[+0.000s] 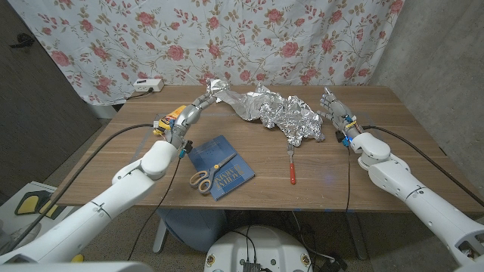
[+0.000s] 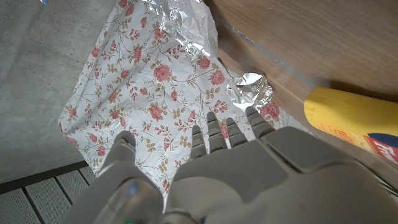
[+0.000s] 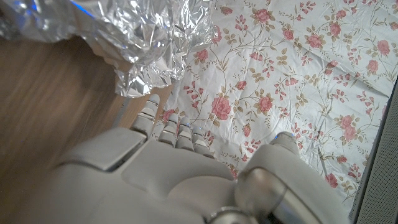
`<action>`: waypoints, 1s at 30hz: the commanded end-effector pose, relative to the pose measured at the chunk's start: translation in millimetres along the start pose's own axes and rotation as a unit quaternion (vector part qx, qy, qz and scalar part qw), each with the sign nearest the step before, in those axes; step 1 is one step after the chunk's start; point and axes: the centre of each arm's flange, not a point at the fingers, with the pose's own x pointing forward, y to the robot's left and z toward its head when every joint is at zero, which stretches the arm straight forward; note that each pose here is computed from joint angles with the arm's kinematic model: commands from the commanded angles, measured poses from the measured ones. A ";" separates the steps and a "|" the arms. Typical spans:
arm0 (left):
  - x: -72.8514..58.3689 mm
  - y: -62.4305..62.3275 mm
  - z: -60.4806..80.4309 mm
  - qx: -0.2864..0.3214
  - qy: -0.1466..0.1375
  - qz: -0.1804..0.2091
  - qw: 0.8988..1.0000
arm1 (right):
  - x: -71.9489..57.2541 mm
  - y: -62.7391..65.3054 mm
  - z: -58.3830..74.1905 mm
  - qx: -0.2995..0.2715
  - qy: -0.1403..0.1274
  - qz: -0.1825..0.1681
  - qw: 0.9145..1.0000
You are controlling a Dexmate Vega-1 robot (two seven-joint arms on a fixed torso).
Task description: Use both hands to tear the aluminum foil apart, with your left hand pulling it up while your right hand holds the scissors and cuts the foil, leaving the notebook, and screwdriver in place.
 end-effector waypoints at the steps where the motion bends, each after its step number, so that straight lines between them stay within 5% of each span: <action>1: -10.5 -5.1 16.2 0.072 0.017 0.023 0.997 | -3.1 -7.6 -1.9 0.002 -0.002 -0.008 1.000; 30: -26.6 -8.0 47.2 0.163 0.037 0.054 0.984 | -6.2 -11.5 -1.1 -0.013 -0.010 -0.003 1.000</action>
